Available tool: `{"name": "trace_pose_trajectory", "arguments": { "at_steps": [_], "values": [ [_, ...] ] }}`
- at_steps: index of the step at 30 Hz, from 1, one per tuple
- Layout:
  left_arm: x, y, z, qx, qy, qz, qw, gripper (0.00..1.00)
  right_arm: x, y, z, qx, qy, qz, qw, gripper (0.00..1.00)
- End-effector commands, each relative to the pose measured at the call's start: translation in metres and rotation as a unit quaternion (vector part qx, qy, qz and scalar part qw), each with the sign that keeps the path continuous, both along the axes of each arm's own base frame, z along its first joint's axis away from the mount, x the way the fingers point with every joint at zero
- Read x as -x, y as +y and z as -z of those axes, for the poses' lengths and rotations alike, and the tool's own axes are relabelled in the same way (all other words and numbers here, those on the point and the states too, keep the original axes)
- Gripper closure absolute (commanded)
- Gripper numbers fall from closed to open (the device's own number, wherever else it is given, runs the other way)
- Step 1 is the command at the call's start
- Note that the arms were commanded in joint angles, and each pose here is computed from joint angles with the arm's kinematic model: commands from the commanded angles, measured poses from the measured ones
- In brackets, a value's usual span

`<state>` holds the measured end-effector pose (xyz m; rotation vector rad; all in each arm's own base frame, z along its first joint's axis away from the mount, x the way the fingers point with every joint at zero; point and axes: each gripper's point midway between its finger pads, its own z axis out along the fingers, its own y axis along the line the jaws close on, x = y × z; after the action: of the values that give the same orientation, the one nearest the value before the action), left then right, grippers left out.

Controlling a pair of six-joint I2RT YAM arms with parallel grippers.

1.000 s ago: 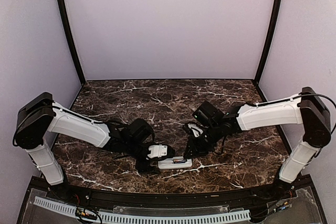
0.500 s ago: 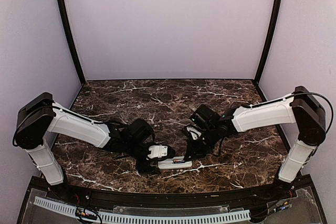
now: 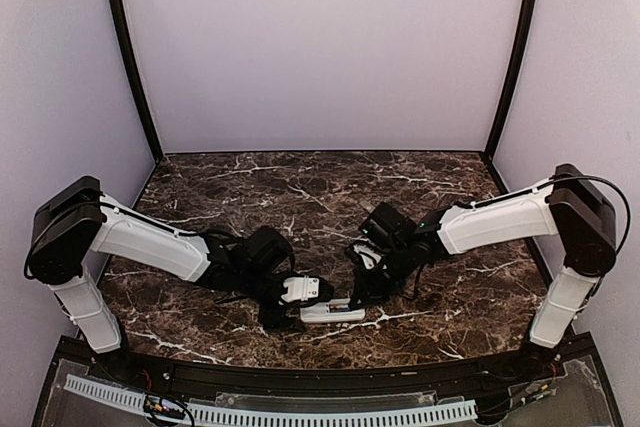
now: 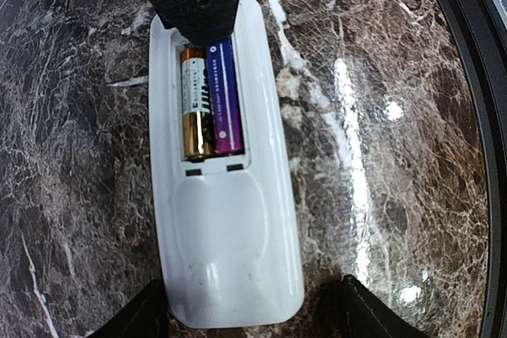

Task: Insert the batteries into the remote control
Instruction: Load the battery into the battery compartment.

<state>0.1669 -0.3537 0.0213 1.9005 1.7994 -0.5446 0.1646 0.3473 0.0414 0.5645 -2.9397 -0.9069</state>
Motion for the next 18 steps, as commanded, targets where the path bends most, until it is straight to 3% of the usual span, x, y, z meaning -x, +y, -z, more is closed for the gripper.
{"name": "trace_pose_trajectory", "arguments": {
  "at_steps": [1, 7, 13, 18],
  "values": [
    [0.002, 0.003, -0.003, -0.003, -0.007, 0.005, 1.0, 0.28, 0.01, 0.005, 0.013, 0.005, 0.009, -0.008, 1.0, 1.0],
    [0.002, 0.004, -0.003, -0.005, -0.009, 0.005, 1.0, 0.28, 0.01, 0.002, 0.018, 0.021, -0.005, -0.006, 1.0, 1.0],
    [0.002, 0.004, -0.004, -0.005, -0.01, 0.007, 1.0, 0.28, 0.008, -0.012, 0.028, 0.116, -0.045, -0.019, 0.992, 0.97],
    [0.002, 0.004, -0.005, -0.004, -0.01, 0.007, 1.0, 0.28, 0.004, -0.02, 0.023, 0.142, -0.067, -0.019, 0.987, 0.95]
  ]
}}
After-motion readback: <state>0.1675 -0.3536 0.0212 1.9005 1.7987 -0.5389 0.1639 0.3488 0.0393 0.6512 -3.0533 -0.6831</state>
